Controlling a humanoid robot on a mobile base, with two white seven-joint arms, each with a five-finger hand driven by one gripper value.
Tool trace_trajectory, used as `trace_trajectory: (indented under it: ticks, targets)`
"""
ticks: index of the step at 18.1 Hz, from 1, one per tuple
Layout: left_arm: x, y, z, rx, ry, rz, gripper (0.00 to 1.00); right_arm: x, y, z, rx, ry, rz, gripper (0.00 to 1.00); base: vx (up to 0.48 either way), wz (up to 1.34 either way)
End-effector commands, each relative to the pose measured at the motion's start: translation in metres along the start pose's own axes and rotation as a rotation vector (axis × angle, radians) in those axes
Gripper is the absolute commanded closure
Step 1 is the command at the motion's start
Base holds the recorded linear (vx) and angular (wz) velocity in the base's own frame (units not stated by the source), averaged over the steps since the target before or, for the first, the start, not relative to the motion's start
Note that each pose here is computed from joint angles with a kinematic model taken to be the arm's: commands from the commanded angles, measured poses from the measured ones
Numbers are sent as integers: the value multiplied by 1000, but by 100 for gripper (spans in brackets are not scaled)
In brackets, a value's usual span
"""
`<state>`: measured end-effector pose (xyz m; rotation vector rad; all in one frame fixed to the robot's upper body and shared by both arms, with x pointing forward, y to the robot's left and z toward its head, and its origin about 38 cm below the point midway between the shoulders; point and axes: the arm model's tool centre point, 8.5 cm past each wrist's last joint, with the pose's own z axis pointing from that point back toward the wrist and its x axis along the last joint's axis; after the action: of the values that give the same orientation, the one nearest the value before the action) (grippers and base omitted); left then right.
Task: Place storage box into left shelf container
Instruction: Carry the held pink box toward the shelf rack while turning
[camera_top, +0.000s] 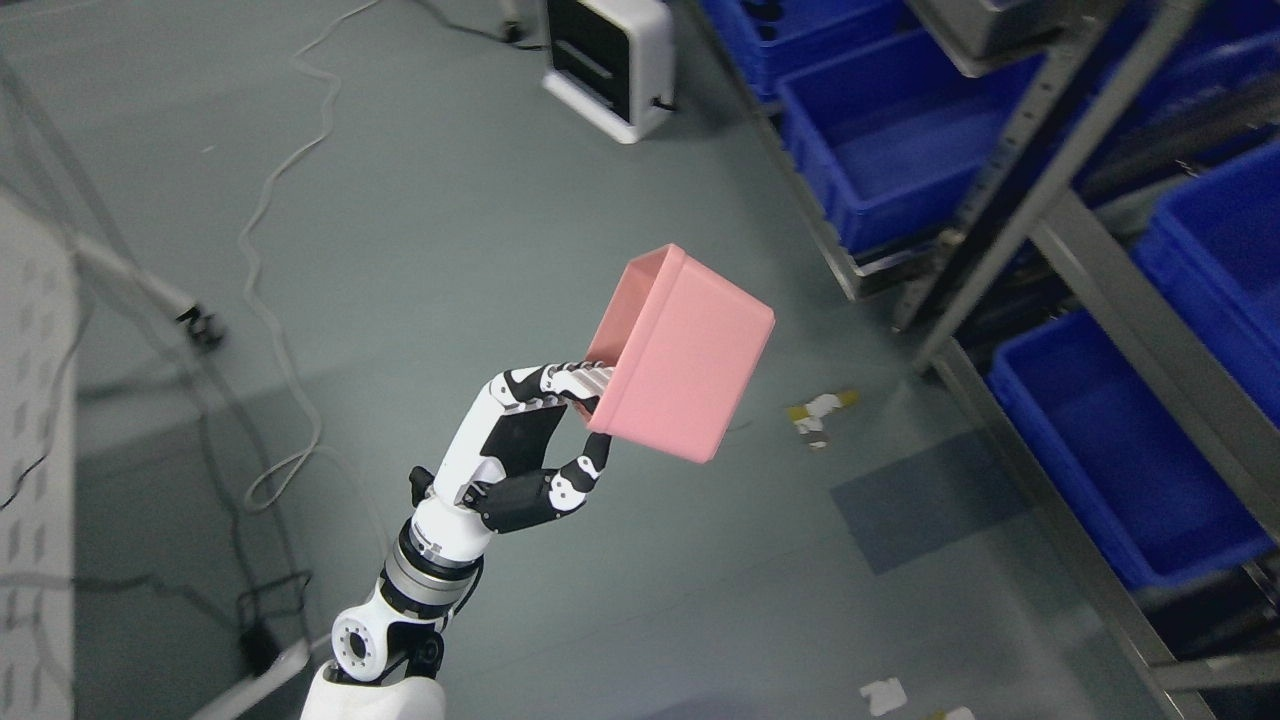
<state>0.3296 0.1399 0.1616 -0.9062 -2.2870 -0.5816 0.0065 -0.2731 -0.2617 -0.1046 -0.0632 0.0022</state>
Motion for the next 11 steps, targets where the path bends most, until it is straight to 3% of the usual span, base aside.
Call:
trace_trajectory:
  ticks: [1,6,11]
  targets:
    - [-5,-11,3,-24,13,42,92,11,-11,-1,-13,-26,-4,0,308,-1294]
    - [-15,-24,14,-18,47,88,92,11,-11,-1,-13,-26,-4,0,338,-1425]
    - [-28,-35,39,21,102,115,92,11,-11,-1,-14,-26,-4,0,222,-998]
